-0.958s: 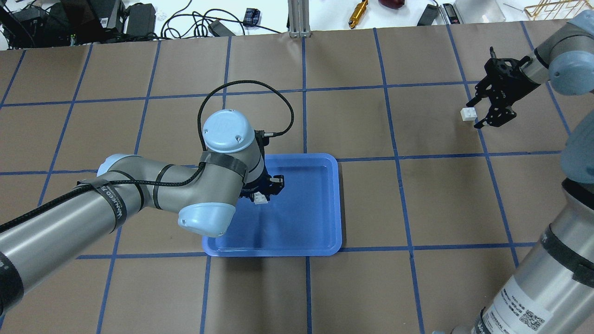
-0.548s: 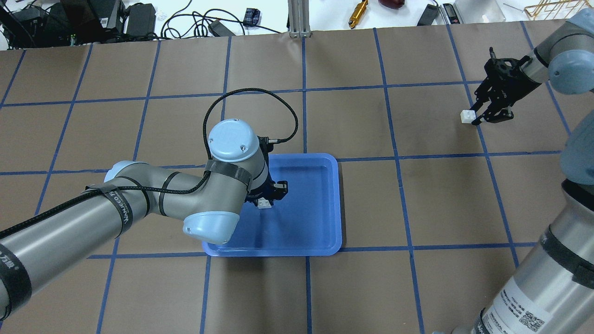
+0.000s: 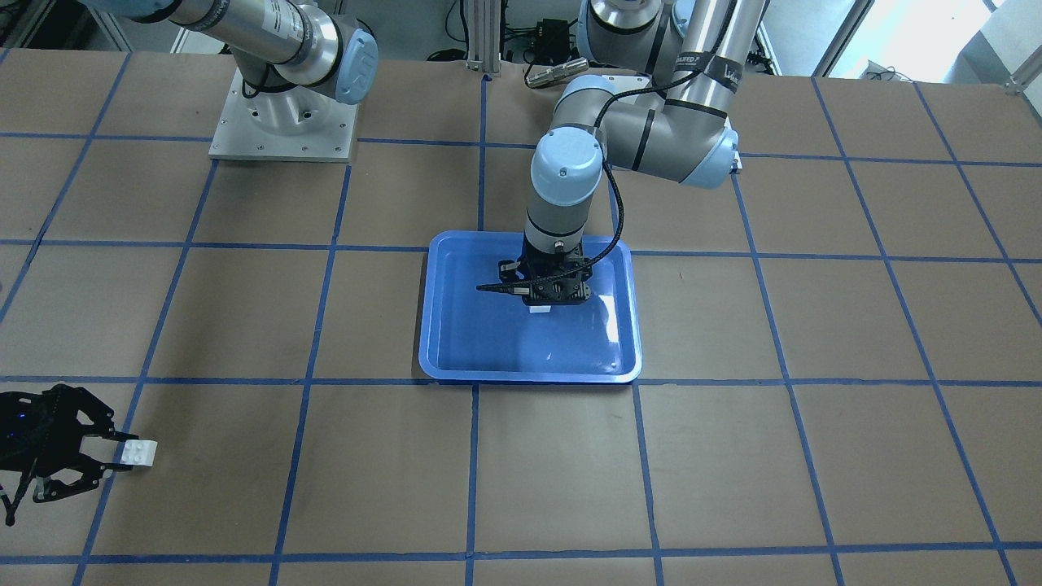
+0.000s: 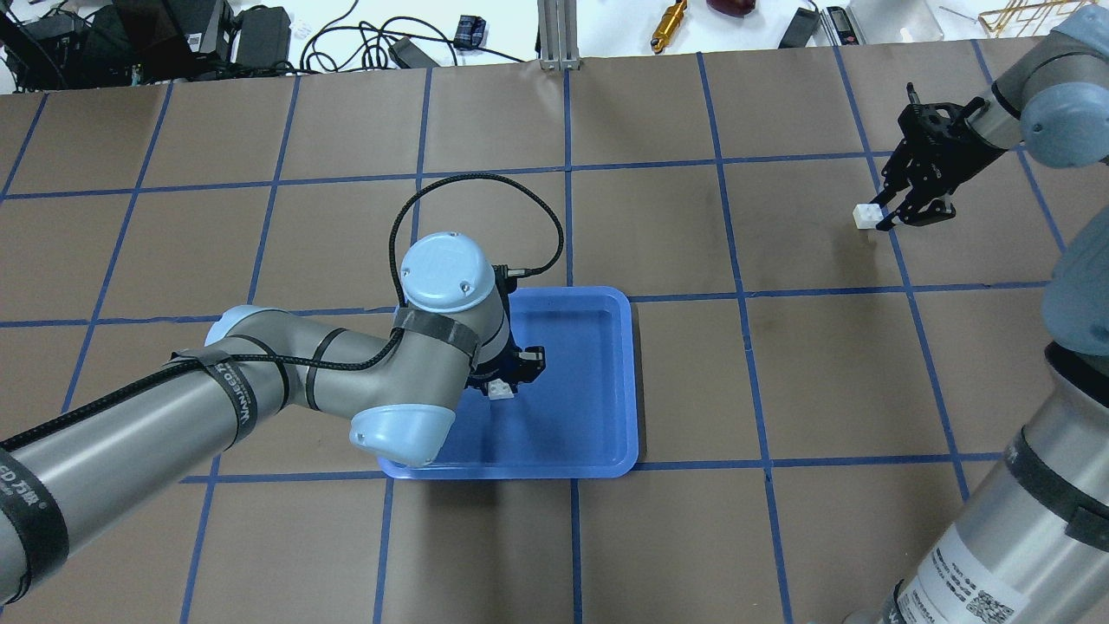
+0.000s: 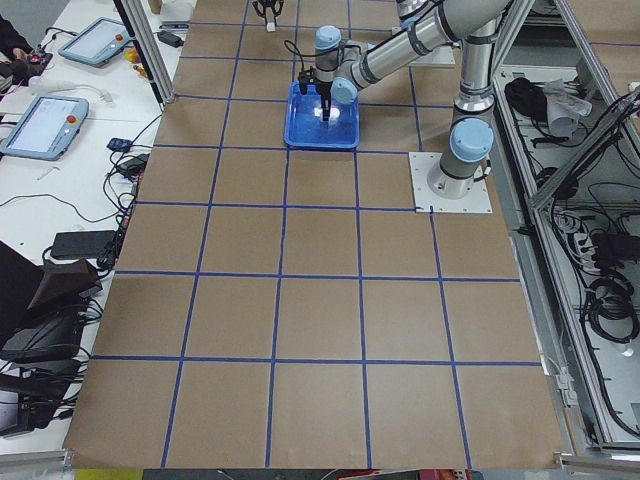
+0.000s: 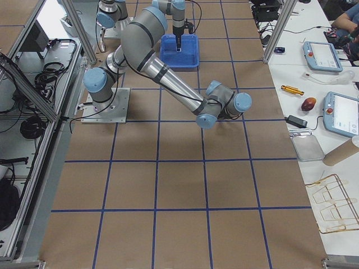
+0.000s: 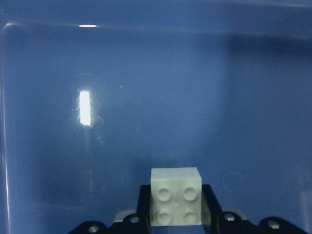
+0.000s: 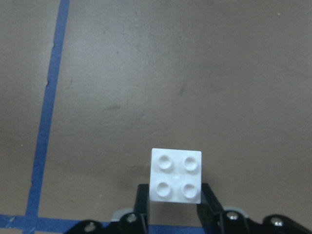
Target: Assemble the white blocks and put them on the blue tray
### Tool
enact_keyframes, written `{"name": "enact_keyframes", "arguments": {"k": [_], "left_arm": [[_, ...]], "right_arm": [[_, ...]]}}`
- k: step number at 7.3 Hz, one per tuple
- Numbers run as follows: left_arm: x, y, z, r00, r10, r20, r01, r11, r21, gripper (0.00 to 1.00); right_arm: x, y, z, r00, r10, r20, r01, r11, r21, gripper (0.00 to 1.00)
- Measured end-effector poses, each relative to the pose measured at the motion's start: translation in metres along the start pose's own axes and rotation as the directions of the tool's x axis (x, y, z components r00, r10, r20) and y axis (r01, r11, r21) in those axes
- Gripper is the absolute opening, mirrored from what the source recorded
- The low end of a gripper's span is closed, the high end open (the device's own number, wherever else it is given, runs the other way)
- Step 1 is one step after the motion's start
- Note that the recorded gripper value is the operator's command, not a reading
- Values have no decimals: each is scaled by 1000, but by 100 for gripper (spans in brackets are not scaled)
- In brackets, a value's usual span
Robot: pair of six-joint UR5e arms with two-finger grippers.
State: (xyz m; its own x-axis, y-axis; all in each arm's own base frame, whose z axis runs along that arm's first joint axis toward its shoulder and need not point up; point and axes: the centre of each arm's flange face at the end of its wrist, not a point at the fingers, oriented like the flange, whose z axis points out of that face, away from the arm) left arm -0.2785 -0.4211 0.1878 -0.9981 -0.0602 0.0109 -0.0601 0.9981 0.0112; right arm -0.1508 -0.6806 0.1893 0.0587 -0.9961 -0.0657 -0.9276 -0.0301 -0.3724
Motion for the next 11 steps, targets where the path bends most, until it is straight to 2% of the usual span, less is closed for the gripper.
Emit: {"name": "enact_keyframes", "arguments": {"k": [1, 2, 4, 8, 9, 11], "left_arm": [[1, 2, 1, 1000, 1, -1, -1, 1000, -6, 50], [2, 4, 3, 1000, 0, -5, 0, 1000, -13, 86], [3, 4, 7, 1000, 2, -10, -2, 1000, -26, 88], [-1, -3, 0, 1000, 5, -22, -6, 1000, -9, 92], [-11, -12, -9, 999, -6, -42, 6, 1000, 2, 96], [-41, -32, -26, 988, -65, -141, 65, 998, -1, 98]], "right_arm": [[-2, -12, -12, 1000, -8, -2, 8, 1000, -2, 0], [-4, -24, -22, 1000, -16, -8, 16, 1000, -5, 0], [-3, -64, -34, 1000, -21, -16, 21, 1000, -9, 0], [-10, -181, -34, 999, 42, -13, -42, 999, 7, 0], [-18, -200, -28, 999, 53, -7, -53, 999, 10, 0], [-45, -233, -19, 995, 95, -19, -94, 995, 16, 0]]}}
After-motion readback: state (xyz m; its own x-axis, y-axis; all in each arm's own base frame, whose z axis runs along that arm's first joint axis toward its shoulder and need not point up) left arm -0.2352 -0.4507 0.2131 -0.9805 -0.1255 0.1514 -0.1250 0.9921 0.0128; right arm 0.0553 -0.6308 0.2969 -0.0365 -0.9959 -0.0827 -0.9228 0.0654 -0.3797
